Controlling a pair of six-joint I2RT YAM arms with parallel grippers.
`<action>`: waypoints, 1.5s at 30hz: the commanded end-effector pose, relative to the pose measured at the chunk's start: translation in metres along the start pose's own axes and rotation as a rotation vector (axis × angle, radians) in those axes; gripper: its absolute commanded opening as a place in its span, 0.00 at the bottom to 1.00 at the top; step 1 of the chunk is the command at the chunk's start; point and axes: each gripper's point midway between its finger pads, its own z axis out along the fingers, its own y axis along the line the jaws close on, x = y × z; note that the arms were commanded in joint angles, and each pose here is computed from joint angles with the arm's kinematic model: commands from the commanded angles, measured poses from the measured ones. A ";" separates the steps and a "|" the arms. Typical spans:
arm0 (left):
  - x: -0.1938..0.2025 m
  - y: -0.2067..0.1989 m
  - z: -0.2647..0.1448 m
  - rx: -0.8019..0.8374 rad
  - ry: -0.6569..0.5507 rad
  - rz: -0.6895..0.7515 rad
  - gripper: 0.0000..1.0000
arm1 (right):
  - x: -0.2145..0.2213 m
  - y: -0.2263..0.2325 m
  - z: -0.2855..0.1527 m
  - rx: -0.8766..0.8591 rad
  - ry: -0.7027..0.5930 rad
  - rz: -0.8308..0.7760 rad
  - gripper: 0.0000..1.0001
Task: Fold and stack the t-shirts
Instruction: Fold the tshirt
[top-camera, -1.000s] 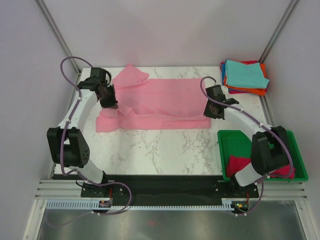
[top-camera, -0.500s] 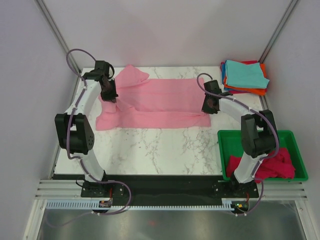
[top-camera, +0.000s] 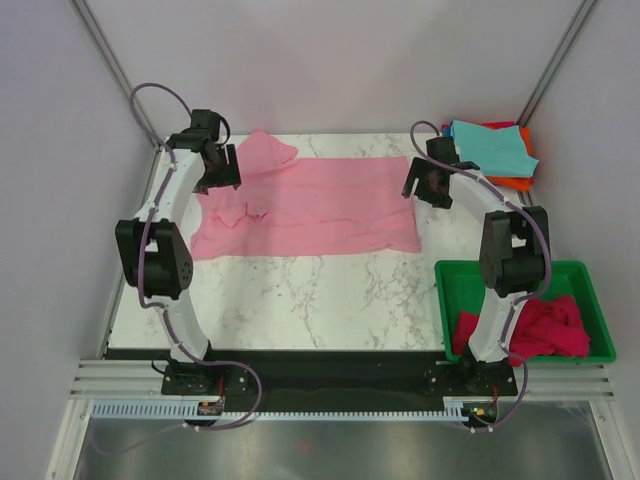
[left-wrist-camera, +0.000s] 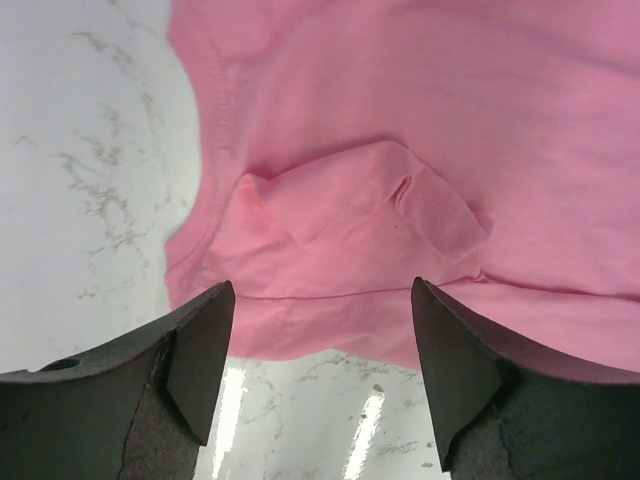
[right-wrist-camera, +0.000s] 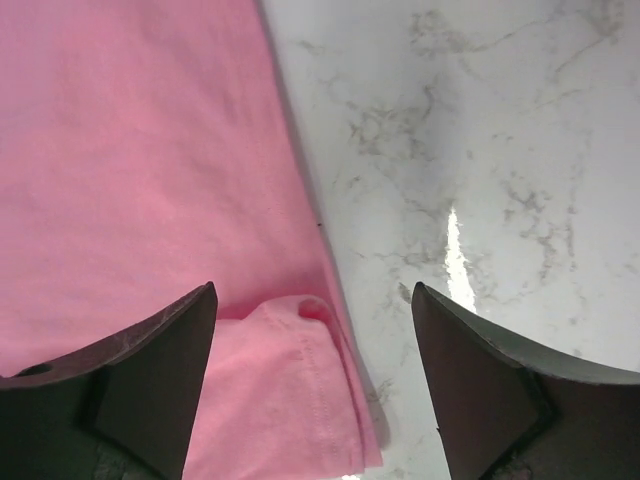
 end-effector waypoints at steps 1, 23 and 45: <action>-0.025 0.027 -0.059 -0.111 -0.189 -0.124 0.79 | -0.019 0.001 -0.041 -0.059 -0.056 0.022 0.87; 0.120 0.105 0.006 -0.038 -0.066 -0.517 0.73 | 0.120 -0.020 -0.030 -0.178 0.170 0.026 0.68; 0.145 0.122 0.071 -0.156 -0.051 -0.772 0.47 | 0.138 -0.021 -0.011 -0.205 0.204 0.037 0.29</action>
